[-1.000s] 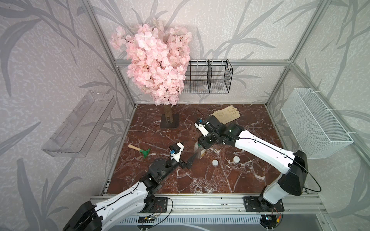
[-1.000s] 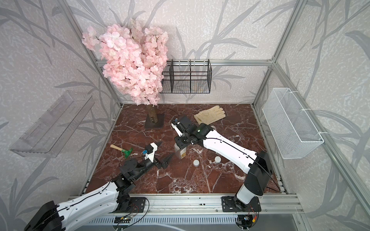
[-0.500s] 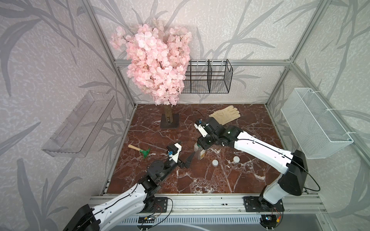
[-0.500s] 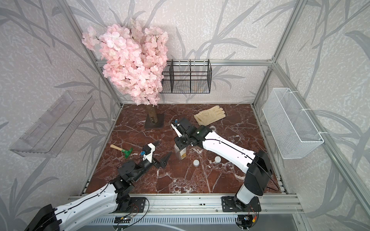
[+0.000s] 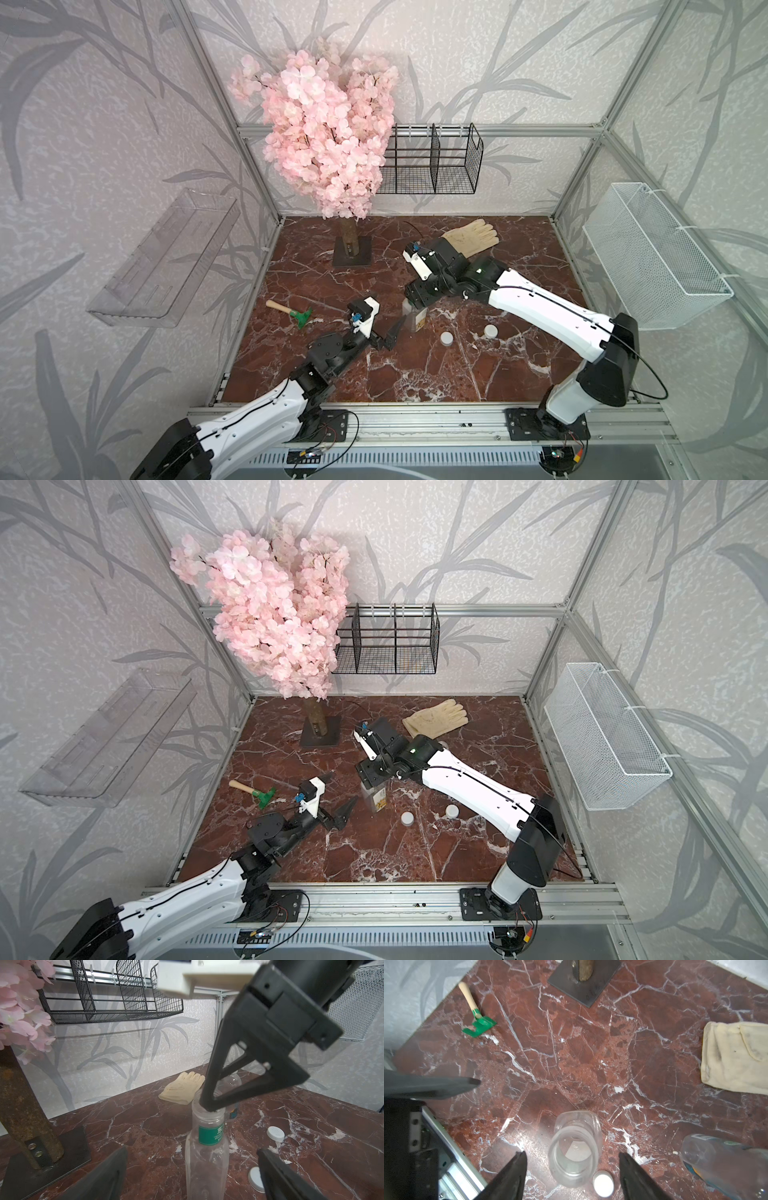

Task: Screw on the bottle caps
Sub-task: Pick up the plastic bottle at the center of the board.

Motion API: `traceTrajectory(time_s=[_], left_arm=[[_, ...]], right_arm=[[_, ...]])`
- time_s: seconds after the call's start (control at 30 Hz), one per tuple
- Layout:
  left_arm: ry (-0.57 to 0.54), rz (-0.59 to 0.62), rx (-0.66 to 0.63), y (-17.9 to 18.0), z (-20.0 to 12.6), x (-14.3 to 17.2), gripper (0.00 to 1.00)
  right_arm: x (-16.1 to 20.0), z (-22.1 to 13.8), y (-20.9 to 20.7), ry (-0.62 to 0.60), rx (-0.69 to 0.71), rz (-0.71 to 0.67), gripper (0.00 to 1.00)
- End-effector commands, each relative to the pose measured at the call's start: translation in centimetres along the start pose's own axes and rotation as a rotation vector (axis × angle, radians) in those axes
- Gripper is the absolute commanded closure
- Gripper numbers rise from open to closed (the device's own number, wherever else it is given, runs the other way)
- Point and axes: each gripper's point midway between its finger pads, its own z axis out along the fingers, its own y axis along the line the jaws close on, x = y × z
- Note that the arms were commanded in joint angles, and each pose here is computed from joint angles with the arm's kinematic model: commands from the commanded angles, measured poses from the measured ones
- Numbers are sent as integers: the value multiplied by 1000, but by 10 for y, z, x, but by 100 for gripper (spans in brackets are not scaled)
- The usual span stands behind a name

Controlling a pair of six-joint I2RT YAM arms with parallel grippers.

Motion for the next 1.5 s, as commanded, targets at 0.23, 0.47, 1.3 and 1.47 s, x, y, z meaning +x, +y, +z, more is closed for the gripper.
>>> traceTrajectory(time_s=[0.23,0.47,1.3,1.47], left_arm=[[-28,-83,11,-3,28,-13,1],[-42,-111,52,-11,48,-19,8],[18,-105,100,-21,75,8,36],[25,-108,114,-24,79,10,41]], right_arm=[[-7,-75,-2,-126,-4,8,22],[23,-83,-22,-110,45,41,21],[38,-65,-27,-65,22,71,21],[39,-62,-26,-55,20,71,21]])
